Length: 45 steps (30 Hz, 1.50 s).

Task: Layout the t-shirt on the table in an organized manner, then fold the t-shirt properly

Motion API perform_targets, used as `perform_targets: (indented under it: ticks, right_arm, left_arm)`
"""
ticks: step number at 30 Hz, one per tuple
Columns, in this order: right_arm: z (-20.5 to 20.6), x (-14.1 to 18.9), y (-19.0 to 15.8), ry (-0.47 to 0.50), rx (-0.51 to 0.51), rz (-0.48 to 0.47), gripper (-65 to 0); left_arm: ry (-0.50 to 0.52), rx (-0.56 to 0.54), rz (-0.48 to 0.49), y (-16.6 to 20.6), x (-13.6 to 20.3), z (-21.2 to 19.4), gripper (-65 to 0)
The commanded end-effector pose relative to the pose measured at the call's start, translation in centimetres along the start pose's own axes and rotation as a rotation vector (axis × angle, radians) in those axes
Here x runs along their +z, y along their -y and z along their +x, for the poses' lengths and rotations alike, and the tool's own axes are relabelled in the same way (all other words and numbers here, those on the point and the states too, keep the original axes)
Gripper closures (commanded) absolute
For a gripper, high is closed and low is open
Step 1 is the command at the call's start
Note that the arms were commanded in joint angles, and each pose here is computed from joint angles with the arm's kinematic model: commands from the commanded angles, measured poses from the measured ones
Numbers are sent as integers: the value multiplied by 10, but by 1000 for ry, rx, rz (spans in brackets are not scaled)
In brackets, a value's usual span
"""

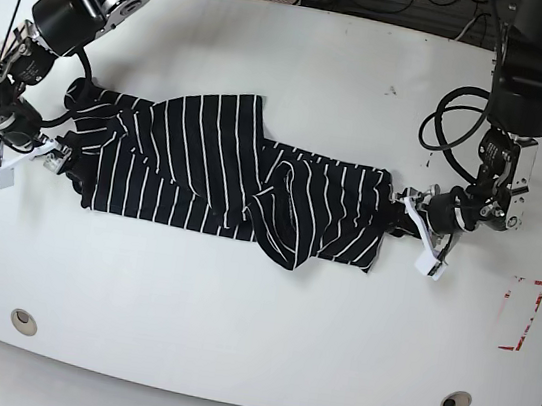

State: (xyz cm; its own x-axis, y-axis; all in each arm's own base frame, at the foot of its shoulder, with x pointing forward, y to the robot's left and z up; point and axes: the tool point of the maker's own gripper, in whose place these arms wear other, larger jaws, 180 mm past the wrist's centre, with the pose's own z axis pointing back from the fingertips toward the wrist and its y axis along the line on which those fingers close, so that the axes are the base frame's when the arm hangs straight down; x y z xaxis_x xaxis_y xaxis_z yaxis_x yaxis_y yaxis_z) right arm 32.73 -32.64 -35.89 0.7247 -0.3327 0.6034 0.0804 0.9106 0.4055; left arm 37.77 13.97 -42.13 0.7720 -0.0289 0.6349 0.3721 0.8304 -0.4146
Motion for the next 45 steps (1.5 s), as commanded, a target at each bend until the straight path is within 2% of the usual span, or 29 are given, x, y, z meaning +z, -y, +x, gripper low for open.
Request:
perform_targets:
  ticks: [1, 5, 11, 18, 24, 34, 38, 43, 44, 45]
  right_arm:
    - [14, 3, 14, 42, -36, 16, -634]
    - [-3, -6, 19, 1, -89, 36, -634]
    - [-19, -10, 20, -13, -107, 35, -634]
    - [-35, -27, -1, -40, -129, 84, -634]
    - [-47, -45, -27, -85, -98, 134, -634]
    - [-53, -58, -47, -78, -111, 175, -621]
    - [-52, -58, -47, -73, -111, 175, -530]
    - [-51, -61, -51, -84, -83, 179, -301]
    - [-49, -62, -52, -81, -76, 180, -217]
    - [-49, -62, -53, -80, -73, 181, -168]
  left_arm:
    - [-75, -21, 64, -16, 7, -11, -128]
    - [-76, -20, 62, -15, 6, -12, -128]
    - [-78, -21, 57, -13, 5, -12, -128]
    - [-76, -19, 42, -6, 0, -12, -128]
    - [-55, -63, 33, 3, 3, 2, -128]
    - [-60, -114, -33, 43, -9, 16, -128]
    - [-50, -127, -54, 56, -14, 21, -128]
    - [-57, -139, -66, 63, -14, 25, -128]
    - [-42, -158, -68, 67, -11, 32, -128]
    - [-33, -167, -68, 69, -10, 36, -128]
